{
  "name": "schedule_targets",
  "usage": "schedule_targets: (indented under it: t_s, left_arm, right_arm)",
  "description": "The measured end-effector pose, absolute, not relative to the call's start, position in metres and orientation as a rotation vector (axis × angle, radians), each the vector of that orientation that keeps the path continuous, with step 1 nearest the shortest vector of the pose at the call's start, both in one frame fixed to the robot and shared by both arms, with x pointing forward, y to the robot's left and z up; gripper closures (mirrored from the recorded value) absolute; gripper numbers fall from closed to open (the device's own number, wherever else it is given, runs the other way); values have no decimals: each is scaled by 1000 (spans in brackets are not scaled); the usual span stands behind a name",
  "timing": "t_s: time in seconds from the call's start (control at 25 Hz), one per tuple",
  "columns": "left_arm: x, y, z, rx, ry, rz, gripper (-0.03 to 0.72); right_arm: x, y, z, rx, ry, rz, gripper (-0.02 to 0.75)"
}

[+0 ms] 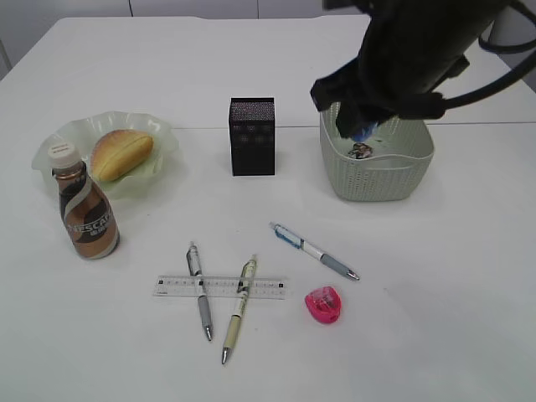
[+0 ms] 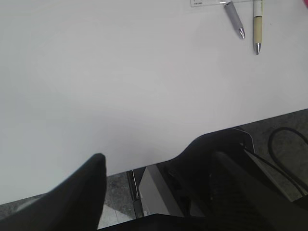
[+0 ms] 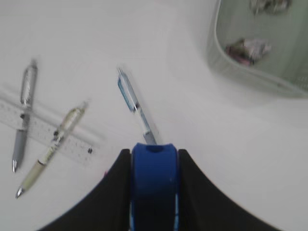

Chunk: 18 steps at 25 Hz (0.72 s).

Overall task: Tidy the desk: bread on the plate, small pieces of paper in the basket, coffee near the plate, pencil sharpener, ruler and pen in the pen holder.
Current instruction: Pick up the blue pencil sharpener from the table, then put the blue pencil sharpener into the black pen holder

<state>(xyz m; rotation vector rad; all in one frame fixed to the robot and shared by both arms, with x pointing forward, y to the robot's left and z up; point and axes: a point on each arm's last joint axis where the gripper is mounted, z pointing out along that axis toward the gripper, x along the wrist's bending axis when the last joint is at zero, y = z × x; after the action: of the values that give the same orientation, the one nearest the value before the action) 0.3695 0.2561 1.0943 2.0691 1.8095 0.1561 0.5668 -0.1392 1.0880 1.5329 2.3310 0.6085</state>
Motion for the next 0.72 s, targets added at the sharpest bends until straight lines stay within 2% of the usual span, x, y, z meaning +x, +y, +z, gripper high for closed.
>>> schedule_targets:
  t_s: [0.16, 0.44, 0.56, 0.72]
  left_arm:
    - [369, 256, 1094, 2068, 1809, 154, 191]
    - [369, 256, 1094, 2068, 1809, 154, 191]
    - [369, 256, 1094, 2062, 1816, 152, 191]
    - [369, 256, 1094, 2058, 1820, 151, 191]
  right_arm:
    - [567, -139, 1108, 1367, 2222, 823, 581]
    - [594, -124, 1112, 1130, 1939, 1168, 581]
    - [611, -115, 1100, 1067, 1852, 1261, 581]
    - [635, -101, 1068, 1011, 1778, 1339, 581]
